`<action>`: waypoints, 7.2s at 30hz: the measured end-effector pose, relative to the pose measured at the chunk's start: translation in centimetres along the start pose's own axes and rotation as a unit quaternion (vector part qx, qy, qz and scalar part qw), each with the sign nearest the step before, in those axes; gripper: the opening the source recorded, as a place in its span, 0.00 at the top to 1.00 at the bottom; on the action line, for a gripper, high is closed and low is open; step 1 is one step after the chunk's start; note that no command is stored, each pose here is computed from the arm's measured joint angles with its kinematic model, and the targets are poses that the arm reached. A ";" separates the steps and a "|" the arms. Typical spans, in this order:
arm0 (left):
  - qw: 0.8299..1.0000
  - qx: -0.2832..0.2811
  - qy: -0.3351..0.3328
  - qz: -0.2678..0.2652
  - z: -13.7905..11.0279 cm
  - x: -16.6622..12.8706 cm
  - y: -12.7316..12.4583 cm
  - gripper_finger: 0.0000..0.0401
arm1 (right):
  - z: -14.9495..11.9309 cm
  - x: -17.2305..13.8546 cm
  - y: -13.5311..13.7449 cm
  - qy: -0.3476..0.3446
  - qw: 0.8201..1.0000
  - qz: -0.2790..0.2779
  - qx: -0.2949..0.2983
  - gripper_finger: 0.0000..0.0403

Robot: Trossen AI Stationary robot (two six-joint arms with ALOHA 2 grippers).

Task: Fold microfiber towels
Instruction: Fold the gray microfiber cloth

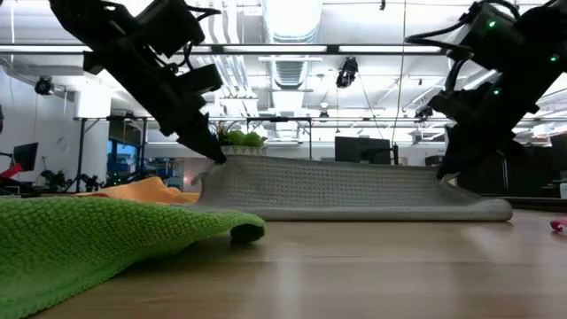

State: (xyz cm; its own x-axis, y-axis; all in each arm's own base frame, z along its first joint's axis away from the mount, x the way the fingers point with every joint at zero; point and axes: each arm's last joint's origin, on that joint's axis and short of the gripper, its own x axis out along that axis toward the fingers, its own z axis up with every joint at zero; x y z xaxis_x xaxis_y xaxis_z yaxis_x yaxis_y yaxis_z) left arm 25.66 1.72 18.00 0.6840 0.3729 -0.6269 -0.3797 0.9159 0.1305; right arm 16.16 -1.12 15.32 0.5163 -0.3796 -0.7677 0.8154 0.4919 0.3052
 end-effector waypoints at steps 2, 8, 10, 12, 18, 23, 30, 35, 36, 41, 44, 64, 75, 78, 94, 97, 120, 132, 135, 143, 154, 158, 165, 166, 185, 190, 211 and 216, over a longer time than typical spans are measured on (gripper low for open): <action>1.000 0.002 0.007 0.009 -0.2 0.4 0.1 1.00 | 0.3 0.2 -0.2 -0.003 1.000 -0.006 0.000 0.98; 0.999 0.009 0.032 0.022 -1.0 1.6 0.0 1.00 | 1.1 0.5 -0.8 -0.005 1.000 -0.016 0.004 0.98; 0.999 0.009 0.032 0.028 -1.1 1.9 -0.1 1.00 | 1.2 0.5 -0.9 -0.006 1.000 -0.019 0.005 0.98; 0.999 0.008 0.030 0.029 -1.1 2.1 -0.1 1.00 | 1.4 0.6 -1.0 -0.007 1.000 -0.023 0.008 0.98; 0.998 -0.003 0.020 0.055 -0.9 2.5 0.5 1.00 | 1.7 0.7 -1.3 -0.010 0.999 -0.031 0.005 0.98; 0.998 -0.012 0.015 0.068 -0.7 2.7 1.1 1.00 | 1.9 0.8 -1.5 -0.013 0.999 -0.037 0.000 0.98; 0.996 -0.033 0.007 0.089 -0.4 3.0 2.3 0.97 | 2.5 1.0 -2.2 -0.019 0.998 -0.058 0.014 0.93; 0.994 -0.043 0.002 0.099 0.1 3.2 3.0 0.83 | 2.9 1.1 -2.5 -0.024 0.997 -0.066 0.025 0.81; 0.994 -0.046 -0.002 0.099 0.3 3.1 3.1 0.80 | 3.0 1.0 -2.4 -0.026 0.997 -0.065 0.020 0.79; 0.994 -0.055 -0.025 0.091 1.6 2.6 3.2 0.66 | 4.8 0.0 -0.8 -0.043 0.998 -0.030 -0.029 0.70; 0.997 -0.058 -0.029 0.049 2.0 2.4 3.0 0.62 | 5.9 -0.9 0.4 -0.043 0.997 0.010 -0.062 0.68; 0.989 -0.037 0.119 -0.084 -0.9 5.1 -1.3 0.98 | 5.9 -3.5 4.3 -0.037 0.985 0.114 -0.123 0.77; 0.976 -0.037 0.178 -0.122 0.2 5.0 -8.7 1.00 | 3.3 -4.7 6.0 -0.006 0.970 0.166 -0.176 0.84; 0.971 -0.078 0.181 -0.134 0.8 5.4 -11.4 1.00 | 2.7 -5.0 6.3 -0.001 0.966 0.177 -0.188 0.85; 0.931 -0.016 0.099 -0.350 9.5 6.3 -15.6 1.00 | 1.6 -10.4 5.9 -0.046 0.928 0.295 -0.222 0.84; 0.946 -0.010 0.058 -0.320 11.1 6.9 -13.2 1.00 | 1.6 -11.9 5.3 -0.075 0.928 0.311 -0.191 0.84; 0.982 0.051 -0.004 -0.182 16.8 22.4 -6.3 1.00 | 1.2 -17.2 7.7 -0.224 0.916 0.310 -0.123 0.87; 0.982 0.077 0.132 -0.114 14.3 21.1 -7.3 1.00 | 1.7 -17.5 7.1 -0.221 0.925 0.236 -0.202 0.87; 0.982 0.073 0.151 -0.090 14.1 20.5 -7.6 1.00 | 1.8 -17.6 7.0 -0.221 0.925 0.237 -0.200 0.87; 0.977 0.101 0.189 0.006 13.5 18.5 -8.9 1.00 | 1.6 -17.4 7.0 -0.220 0.924 0.232 -0.209 0.87; 0.944 0.091 0.310 0.069 10.9 16.1 -9.8 1.00 | 1.4 -17.1 6.9 -0.218 0.925 0.221 -0.220 0.87; 0.933 0.073 0.337 0.104 10.2 15.3 -10.0 1.00 | 1.4 -17.0 6.9 -0.219 0.925 0.218 -0.220 0.87; 0.933 0.067 0.289 0.203 11.2 13.0 -10.1 1.00 | 1.4 -16.9 6.9 -0.223 0.927 0.214 -0.214 0.87; 0.936 0.068 0.275 0.208 11.8 12.1 -9.9 1.00 | 1.3 -16.9 6.9 -0.223 0.927 0.214 -0.214 0.87; 0.924 0.182 0.207 -0.264 6.2 6.4 -15.1 1.00 | 0.4 -16.0 7.8 -0.212 0.927 0.198 -0.236 0.87; 0.921 0.151 0.204 -0.296 5.6 7.7 -16.5 1.00 | 0.3 -16.0 7.9 -0.202 0.928 0.206 -0.237 0.87; 0.926 0.104 0.060 -0.357 9.6 7.7 -17.0 1.00 | 0.2 -16.2 8.5 -0.172 0.930 0.250 -0.210 0.87; 0.917 0.194 0.099 -0.334 9.1 3.5 -16.2 1.00 | -1.2 -15.4 9.8 -0.092 0.915 0.310 -0.240 0.86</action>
State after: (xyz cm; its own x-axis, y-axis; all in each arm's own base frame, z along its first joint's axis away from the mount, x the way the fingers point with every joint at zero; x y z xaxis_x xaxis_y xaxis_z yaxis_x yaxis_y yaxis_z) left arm 39.89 -10.49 20.69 0.5415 -0.2901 -0.7890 0.3593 0.9284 -0.0948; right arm 15.86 10.52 29.45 0.9120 -0.0143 -0.4100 0.1643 0.9285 0.3330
